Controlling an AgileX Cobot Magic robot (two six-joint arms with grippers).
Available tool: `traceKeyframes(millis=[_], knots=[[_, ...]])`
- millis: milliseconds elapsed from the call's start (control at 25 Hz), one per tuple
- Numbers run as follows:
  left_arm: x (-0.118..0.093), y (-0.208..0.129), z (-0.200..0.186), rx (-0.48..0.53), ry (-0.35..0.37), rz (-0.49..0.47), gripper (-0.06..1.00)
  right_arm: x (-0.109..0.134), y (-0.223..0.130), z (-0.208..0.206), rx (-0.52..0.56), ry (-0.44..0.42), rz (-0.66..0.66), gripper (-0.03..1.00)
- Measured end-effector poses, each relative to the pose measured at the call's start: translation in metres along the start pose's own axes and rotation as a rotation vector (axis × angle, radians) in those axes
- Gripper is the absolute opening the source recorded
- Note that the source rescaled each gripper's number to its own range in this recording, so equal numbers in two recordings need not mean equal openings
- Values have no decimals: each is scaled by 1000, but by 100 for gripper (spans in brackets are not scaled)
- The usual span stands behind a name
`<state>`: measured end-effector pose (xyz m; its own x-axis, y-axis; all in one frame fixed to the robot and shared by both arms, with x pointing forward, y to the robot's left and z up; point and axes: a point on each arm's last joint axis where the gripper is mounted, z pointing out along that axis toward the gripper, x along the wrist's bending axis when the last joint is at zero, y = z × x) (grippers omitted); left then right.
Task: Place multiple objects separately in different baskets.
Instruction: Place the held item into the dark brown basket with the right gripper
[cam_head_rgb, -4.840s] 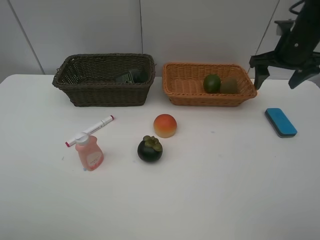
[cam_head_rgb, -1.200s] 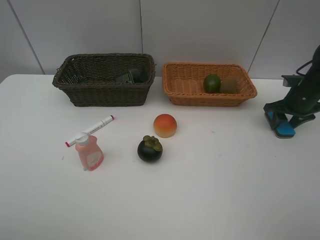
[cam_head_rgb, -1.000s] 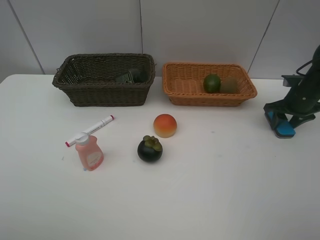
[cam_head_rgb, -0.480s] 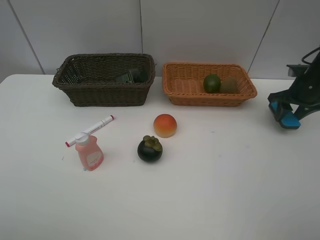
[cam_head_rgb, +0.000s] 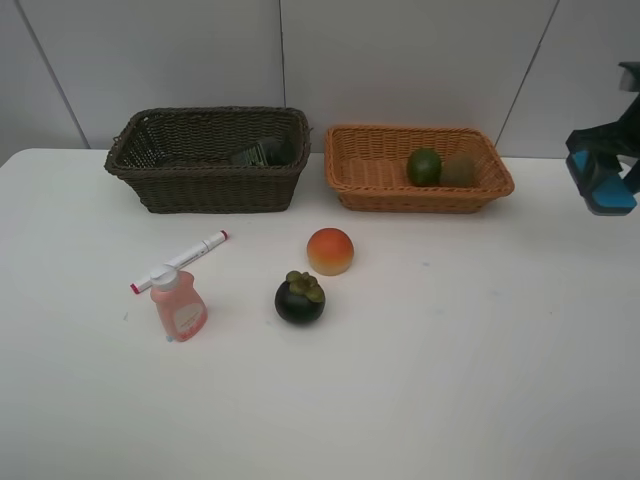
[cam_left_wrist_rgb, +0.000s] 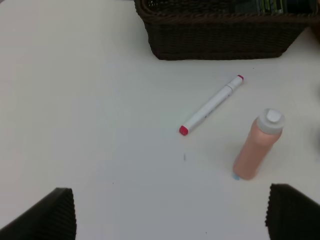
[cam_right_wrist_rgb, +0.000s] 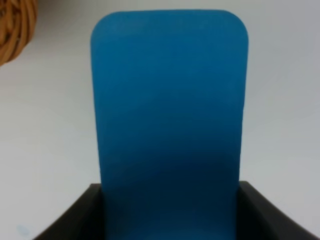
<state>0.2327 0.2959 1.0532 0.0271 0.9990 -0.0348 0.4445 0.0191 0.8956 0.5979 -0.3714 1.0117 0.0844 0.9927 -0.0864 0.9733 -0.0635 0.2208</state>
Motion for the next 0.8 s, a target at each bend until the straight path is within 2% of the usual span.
traceKeyframes(millis=[200, 320, 480, 800], knots=[[0, 0, 0, 0, 0, 0, 99, 22, -1, -33, -91, 8, -58, 29], [0, 0, 0, 0, 0, 0, 99, 45, -1, -44, -132, 24, -120, 29], [0, 0, 0, 0, 0, 0, 99, 83, 3, -57, -199, 56, -219, 29], [0, 0, 0, 0, 0, 0, 99, 165, 14, -100, -438, 171, -393, 29]])
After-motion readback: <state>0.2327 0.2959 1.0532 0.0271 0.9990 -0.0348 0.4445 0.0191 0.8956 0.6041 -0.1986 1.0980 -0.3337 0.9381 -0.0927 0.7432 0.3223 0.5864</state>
